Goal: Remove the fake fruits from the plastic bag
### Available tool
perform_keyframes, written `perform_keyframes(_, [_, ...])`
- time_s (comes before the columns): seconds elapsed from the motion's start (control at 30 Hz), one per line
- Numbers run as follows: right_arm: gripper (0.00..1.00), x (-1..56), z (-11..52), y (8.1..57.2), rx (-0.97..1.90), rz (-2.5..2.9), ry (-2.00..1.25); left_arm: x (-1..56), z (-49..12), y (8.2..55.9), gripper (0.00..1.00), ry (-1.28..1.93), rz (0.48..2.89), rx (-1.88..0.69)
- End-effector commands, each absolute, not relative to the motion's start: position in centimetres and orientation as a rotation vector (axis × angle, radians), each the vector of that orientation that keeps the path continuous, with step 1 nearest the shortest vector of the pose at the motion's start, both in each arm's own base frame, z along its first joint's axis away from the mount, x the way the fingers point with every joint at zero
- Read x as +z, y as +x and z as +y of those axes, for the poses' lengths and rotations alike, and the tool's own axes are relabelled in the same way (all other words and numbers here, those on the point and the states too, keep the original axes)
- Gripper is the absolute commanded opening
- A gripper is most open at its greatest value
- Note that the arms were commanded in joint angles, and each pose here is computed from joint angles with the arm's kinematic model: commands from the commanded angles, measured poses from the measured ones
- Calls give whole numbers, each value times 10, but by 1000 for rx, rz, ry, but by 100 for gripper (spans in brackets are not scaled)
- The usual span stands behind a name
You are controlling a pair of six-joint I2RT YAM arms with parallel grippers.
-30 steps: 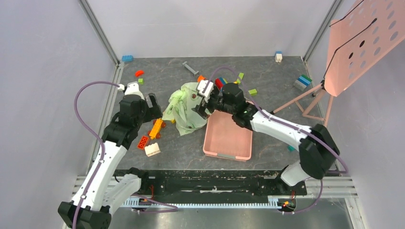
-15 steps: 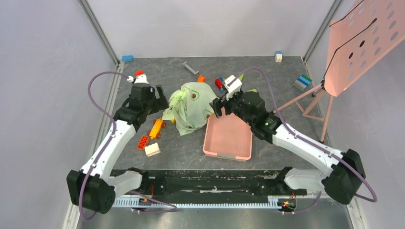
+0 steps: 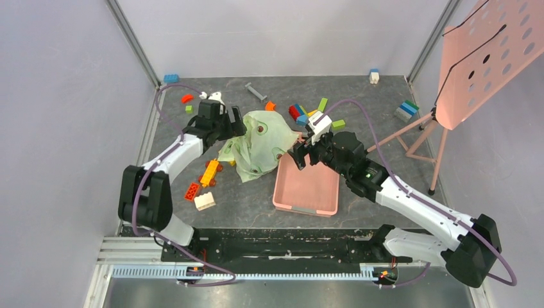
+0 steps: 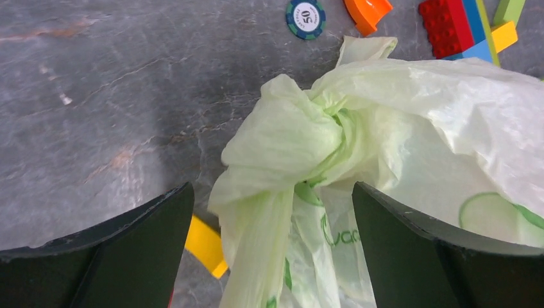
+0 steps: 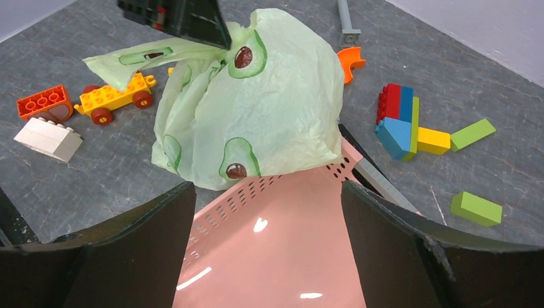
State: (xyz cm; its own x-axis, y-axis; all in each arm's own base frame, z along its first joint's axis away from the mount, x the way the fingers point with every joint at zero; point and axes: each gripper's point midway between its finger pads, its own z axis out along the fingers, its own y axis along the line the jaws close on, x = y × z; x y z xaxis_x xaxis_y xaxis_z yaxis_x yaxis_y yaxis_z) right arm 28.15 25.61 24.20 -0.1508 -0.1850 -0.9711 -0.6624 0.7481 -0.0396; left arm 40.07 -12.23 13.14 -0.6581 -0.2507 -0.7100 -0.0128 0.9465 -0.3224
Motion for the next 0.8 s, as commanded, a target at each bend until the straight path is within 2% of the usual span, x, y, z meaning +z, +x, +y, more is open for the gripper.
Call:
perform_keyframes(0.0, [87, 250, 258, 274, 507, 1667, -705, 145, -133, 434, 100, -38, 2178, -422])
perform_keyframes(0.2, [87, 245, 258, 273, 510, 1677, -716, 126, -141, 449, 100, 21, 2186, -533])
perform_keyframes(0.27, [87, 243, 261, 271, 526, 1676, -732, 127, -153, 450, 96, 61, 2170, -618])
perform_keyframes(0.37, [86, 241, 260, 271, 522, 1679, -736, 133, -172, 447, 78, 102, 2145, -756])
perform_keyframes(0.43, [84, 242, 260, 271, 520, 1677, -739, 143, -181, 446, 62, 112, 2127, -829])
perform_keyframes(0.47, [83, 242, 260, 271, 517, 1677, -740, 149, -185, 445, 50, 123, 2116, -862])
perform_keyframes(0.57, [81, 243, 256, 272, 499, 1674, -724, 173, -192, 443, 32, 137, 2076, -921])
perform_keyframes(0.77, [77, 249, 244, 278, 399, 1634, -740, 231, -192, 428, 2, 225, 1970, -914])
